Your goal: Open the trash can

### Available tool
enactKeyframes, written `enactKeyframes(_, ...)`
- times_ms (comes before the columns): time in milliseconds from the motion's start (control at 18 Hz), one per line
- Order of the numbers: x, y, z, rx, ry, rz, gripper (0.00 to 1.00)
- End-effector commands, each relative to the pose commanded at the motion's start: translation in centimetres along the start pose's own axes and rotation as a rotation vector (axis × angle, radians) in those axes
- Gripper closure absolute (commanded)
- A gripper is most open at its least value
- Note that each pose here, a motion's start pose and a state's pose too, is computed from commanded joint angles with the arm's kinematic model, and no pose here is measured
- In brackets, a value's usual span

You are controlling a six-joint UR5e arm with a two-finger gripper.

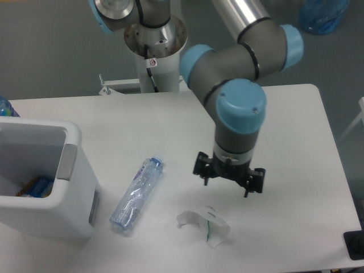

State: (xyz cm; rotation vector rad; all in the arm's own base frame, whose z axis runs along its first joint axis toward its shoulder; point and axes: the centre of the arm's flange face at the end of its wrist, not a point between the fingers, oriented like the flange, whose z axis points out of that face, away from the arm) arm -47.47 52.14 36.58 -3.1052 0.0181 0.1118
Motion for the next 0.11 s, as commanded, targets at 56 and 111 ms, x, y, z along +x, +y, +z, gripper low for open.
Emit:
enactKeyframes(56, 0.02, 0.05, 0.30, -0.004, 0.001, 0.000, 0.00)
enactKeyframes(111, 0.05, 0.06, 0.58, -0.005, 0.002, 0.000, 0.00)
